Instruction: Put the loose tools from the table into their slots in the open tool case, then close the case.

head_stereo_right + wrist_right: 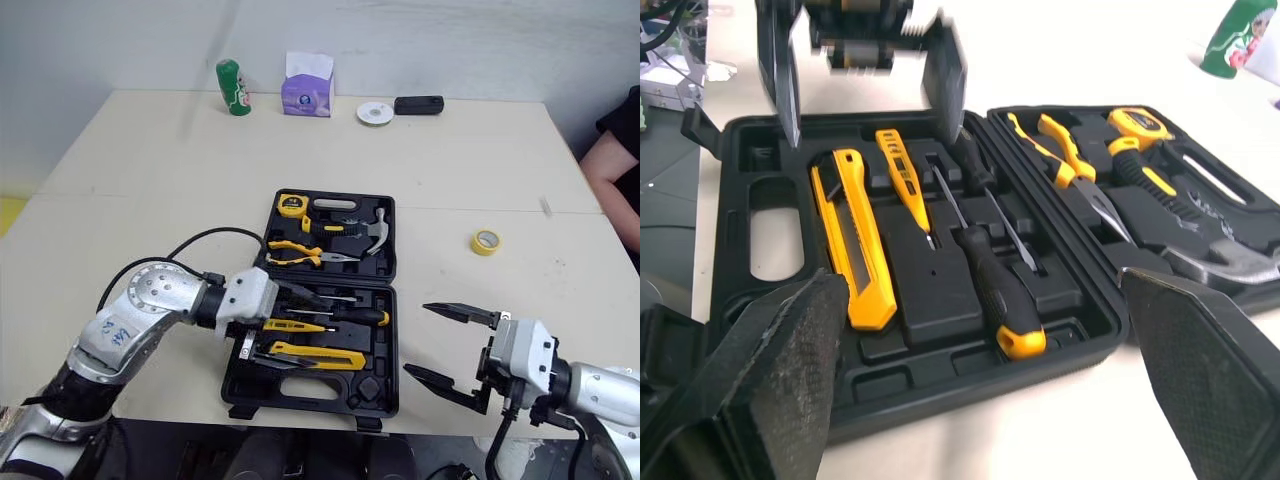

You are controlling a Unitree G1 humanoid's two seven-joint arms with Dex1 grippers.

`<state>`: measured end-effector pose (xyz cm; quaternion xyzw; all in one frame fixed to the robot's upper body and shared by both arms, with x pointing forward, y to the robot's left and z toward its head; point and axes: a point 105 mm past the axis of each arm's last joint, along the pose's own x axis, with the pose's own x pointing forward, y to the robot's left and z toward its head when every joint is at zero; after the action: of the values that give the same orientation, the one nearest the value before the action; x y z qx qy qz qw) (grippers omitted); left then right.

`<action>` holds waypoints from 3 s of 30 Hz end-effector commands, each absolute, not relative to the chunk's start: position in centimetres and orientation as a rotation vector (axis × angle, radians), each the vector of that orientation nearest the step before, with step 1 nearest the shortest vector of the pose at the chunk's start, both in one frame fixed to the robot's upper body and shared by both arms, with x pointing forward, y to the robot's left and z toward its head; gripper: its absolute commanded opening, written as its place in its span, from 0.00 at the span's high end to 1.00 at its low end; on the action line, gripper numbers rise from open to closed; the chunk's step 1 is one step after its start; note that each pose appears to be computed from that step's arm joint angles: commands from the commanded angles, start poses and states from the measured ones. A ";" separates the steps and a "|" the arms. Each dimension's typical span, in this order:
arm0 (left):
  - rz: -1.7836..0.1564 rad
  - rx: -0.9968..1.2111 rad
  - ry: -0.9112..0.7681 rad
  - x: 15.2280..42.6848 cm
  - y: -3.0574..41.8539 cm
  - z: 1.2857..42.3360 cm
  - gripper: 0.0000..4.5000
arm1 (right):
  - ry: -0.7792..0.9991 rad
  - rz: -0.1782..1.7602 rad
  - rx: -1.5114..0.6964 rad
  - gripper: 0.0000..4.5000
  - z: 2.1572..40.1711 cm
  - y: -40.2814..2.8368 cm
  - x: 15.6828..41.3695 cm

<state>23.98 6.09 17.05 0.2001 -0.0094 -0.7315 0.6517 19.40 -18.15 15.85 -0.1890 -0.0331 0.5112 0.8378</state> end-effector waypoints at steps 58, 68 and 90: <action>-1.571 0.322 -0.001 26.5 8.0 14.7 0.99 | -0.130 0.780 -0.390 0.00 15.9 -23.5 21.5; -0.862 0.229 -0.145 31.4 21.0 19.1 0.05 | -0.186 0.218 -0.396 0.00 15.9 -34.3 20.3; 0.168 0.122 -0.054 24.2 39.8 11.0 0.01 | -0.078 -0.372 -0.334 0.00 8.2 -43.7 13.1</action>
<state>24.08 39.96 9.97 0.0500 -0.0073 0.0842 0.9952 12.97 -43.39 6.87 -0.1471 -0.0167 -0.1877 0.9710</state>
